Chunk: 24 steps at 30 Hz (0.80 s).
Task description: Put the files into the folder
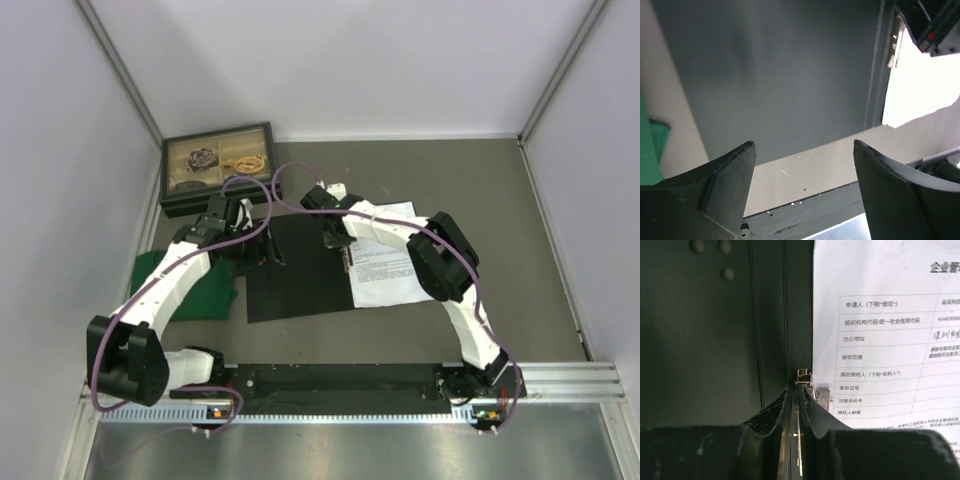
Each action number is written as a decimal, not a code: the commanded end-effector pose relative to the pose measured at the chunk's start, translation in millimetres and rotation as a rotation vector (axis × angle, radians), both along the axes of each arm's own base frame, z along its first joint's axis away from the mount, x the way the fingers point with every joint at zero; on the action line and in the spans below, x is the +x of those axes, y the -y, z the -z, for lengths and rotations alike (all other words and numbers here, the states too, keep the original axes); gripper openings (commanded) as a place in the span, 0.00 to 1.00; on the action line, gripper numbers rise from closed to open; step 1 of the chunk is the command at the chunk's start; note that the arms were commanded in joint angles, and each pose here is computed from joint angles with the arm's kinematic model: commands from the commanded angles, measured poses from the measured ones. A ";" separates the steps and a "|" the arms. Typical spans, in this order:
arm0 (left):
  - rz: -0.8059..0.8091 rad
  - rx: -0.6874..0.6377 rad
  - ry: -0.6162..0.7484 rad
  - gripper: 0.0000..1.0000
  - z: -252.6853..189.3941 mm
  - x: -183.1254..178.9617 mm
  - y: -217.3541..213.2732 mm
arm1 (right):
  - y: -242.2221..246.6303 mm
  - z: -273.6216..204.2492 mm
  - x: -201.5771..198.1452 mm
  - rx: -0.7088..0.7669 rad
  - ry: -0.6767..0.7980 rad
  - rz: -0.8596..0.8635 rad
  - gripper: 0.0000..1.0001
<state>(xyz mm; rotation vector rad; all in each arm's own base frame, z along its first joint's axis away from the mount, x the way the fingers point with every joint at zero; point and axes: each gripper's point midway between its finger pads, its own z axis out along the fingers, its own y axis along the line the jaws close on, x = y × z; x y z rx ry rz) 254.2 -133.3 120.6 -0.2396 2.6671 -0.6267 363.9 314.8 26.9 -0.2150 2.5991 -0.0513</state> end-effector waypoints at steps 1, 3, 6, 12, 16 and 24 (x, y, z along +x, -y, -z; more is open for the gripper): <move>-0.120 0.027 -0.019 0.84 3.5 2.6 -15.8 | 22.4 47.4 -11.7 -0.120 -0.059 0.105 0.07; -0.168 0.024 -0.042 0.84 6.6 0.5 -19.6 | 28.5 48.8 -12.8 -0.141 -0.054 0.133 0.00; -0.245 0.044 -0.080 0.84 16.6 -4.5 -31.0 | 27.5 37.4 -7.1 -0.131 -0.019 0.130 0.00; -0.327 -0.005 -0.172 0.85 33.2 -11.2 -45.1 | 4.7 -20.0 6.8 0.002 0.057 0.037 0.00; -0.277 -0.094 -0.215 0.85 38.5 -16.0 -35.8 | -2.8 -46.1 14.4 0.084 0.079 0.015 0.00; -0.278 -0.116 -0.194 0.91 49.6 -21.3 -39.8 | 1.0 -65.1 13.0 0.184 0.051 -0.013 0.00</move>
